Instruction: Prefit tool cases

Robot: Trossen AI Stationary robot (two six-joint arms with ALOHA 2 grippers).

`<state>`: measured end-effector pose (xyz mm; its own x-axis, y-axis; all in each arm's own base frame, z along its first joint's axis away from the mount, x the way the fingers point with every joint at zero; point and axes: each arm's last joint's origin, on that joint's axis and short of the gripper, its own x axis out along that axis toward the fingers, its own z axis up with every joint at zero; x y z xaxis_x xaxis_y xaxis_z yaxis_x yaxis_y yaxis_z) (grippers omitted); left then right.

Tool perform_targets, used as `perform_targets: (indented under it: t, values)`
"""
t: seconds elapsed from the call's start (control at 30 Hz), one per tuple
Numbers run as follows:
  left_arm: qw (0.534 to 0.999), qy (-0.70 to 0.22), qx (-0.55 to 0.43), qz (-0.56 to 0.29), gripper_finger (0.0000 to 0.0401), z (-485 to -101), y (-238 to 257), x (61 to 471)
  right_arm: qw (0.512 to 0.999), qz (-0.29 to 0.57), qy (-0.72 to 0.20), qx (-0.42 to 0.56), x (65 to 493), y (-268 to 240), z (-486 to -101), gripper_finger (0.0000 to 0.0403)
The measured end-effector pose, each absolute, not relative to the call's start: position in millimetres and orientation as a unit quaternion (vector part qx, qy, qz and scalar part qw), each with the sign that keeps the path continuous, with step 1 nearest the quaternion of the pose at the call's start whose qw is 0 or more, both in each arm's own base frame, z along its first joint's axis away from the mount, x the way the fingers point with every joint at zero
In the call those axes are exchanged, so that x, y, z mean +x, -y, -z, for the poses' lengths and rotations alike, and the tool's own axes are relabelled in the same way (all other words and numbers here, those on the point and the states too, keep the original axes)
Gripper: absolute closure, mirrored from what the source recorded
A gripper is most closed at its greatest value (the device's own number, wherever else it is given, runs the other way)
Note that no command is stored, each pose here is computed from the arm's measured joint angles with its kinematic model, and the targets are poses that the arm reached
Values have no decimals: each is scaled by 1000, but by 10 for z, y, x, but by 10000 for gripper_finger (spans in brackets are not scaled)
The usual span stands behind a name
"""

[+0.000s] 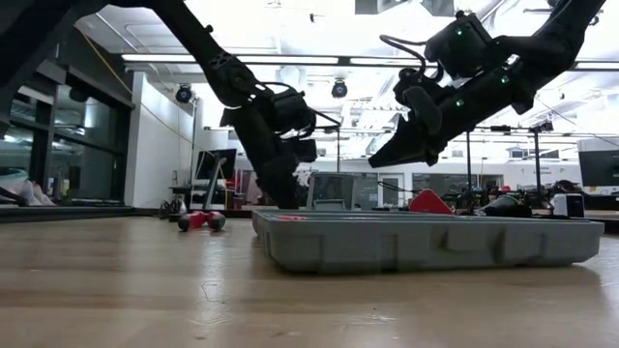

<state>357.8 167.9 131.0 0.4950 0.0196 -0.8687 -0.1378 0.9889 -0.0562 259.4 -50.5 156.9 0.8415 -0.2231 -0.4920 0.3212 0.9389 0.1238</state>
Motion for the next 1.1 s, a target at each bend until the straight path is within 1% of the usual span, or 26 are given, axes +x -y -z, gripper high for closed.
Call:
perform_targets:
  t: [0.17, 0.27, 0.4, 0.63, 0.8, 0.93, 1.1]
  values:
    - [875, -480, -50, -36, 401, -1405, -1686, 3588, 952, 150, -250, 100, 2586, 507, -1556, 403]
    - [880, -469, -39, -64, 401, -1473, -1727, 3592, 951, 151, -249, 101, 2586, 508, -1556, 403]
    - [882, -464, -36, -73, 398, -1509, -1754, 3579, 951, 155, -249, 99, 2585, 511, -1556, 403]
    - [851, -513, 8, -116, 375, -1458, -1857, 3457, 949, 155, -257, 100, 2577, 507, -1542, 403]
    - [845, -518, -4, -131, 373, -1420, -1981, 3361, 953, 145, -247, 100, 2598, 514, -1547, 403]
    - [847, -516, -27, -123, 373, -1415, -2030, 3317, 956, 137, -231, 113, 2722, 667, -1507, 403]
    - [855, -509, -61, -80, 373, -1405, -1998, 3307, 941, 111, -299, 115, 3061, 849, -1351, 403]
